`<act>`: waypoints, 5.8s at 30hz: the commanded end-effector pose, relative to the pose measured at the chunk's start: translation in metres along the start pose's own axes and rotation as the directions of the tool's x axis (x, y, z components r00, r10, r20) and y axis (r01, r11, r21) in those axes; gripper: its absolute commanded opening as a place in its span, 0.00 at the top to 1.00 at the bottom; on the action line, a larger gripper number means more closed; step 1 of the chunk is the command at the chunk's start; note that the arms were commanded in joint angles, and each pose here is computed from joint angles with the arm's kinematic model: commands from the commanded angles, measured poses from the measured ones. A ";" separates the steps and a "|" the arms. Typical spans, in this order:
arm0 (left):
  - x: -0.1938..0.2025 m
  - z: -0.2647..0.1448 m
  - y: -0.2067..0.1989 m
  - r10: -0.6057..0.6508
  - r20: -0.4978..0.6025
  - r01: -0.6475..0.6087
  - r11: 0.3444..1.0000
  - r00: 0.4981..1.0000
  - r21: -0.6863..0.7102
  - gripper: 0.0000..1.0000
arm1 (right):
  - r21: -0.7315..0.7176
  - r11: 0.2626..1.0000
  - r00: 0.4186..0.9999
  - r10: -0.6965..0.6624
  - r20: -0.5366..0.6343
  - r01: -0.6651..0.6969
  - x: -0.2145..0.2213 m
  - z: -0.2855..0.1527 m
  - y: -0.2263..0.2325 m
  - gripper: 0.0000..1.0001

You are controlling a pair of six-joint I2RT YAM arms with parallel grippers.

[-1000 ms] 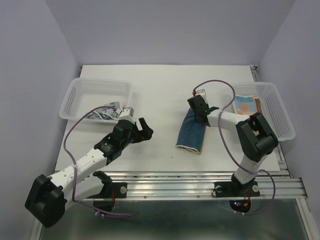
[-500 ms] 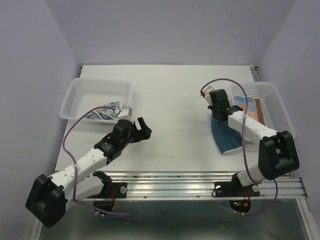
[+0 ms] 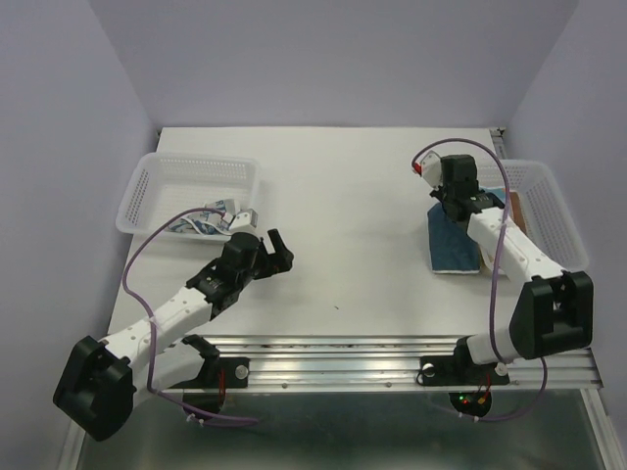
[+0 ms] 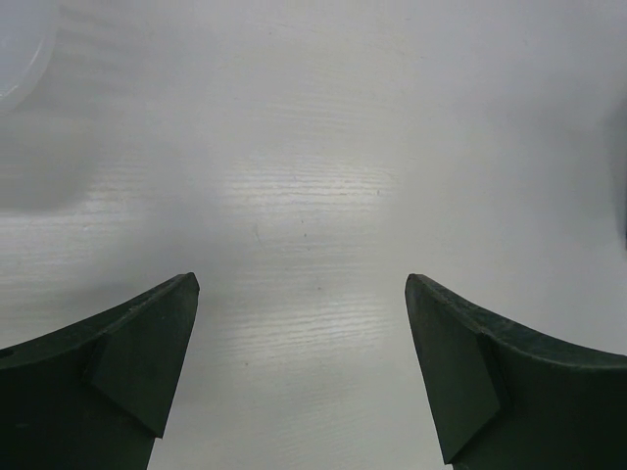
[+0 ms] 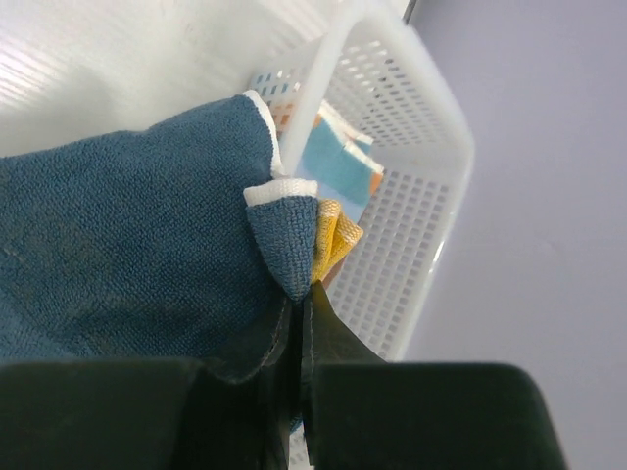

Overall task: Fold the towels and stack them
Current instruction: Neatly place the folded towel into the bin

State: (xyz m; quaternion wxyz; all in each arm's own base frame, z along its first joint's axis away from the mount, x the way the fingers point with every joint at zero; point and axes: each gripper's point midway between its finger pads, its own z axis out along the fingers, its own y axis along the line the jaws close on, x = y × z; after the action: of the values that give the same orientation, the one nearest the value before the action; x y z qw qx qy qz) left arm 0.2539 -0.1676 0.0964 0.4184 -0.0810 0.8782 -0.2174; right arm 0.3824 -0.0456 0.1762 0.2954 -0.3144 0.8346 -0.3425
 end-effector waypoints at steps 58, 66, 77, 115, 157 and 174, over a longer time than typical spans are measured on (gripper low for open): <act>-0.007 0.022 0.037 -0.011 -0.014 0.009 0.994 1.000 -0.106 0.01 | 0.071 0.990 0.986 -0.126 0.112 0.118 0.037 0.063 -0.110 0.97; -0.005 0.025 0.042 -0.012 -0.025 0.008 0.992 1.000 -0.125 0.01 | 0.046 0.985 0.984 -0.167 0.055 0.165 0.045 0.093 -0.106 0.94; -0.003 0.030 0.046 -0.014 -0.044 0.007 0.989 0.999 -0.147 0.01 | 0.067 0.981 0.982 -0.186 0.031 0.183 0.047 0.118 -0.113 0.83; -0.041 -0.004 0.017 -0.055 0.085 0.058 0.998 0.995 -0.027 0.01 | -0.126 0.596 0.413 0.677 0.610 -0.793 -0.062 -0.014 -0.235 0.00; -0.036 -0.007 0.037 -0.072 0.117 0.085 0.991 0.990 -0.103 0.01 | 0.038 0.153 0.153 0.988 0.016 -0.988 0.027 0.133 -0.087 0.00; -0.037 -0.011 0.038 -0.086 0.136 0.100 0.990 0.987 -0.100 0.01 | -0.051 0.235 0.231 0.970 0.077 -0.971 0.024 0.175 -0.084 0.00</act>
State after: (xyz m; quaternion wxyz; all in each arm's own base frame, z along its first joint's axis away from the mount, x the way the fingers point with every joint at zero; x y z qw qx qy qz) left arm 0.2699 -0.1235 0.1074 0.4454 -0.1491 0.8631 -0.1858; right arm 0.5085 -0.1561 0.1281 0.4642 0.2517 0.8474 -0.0561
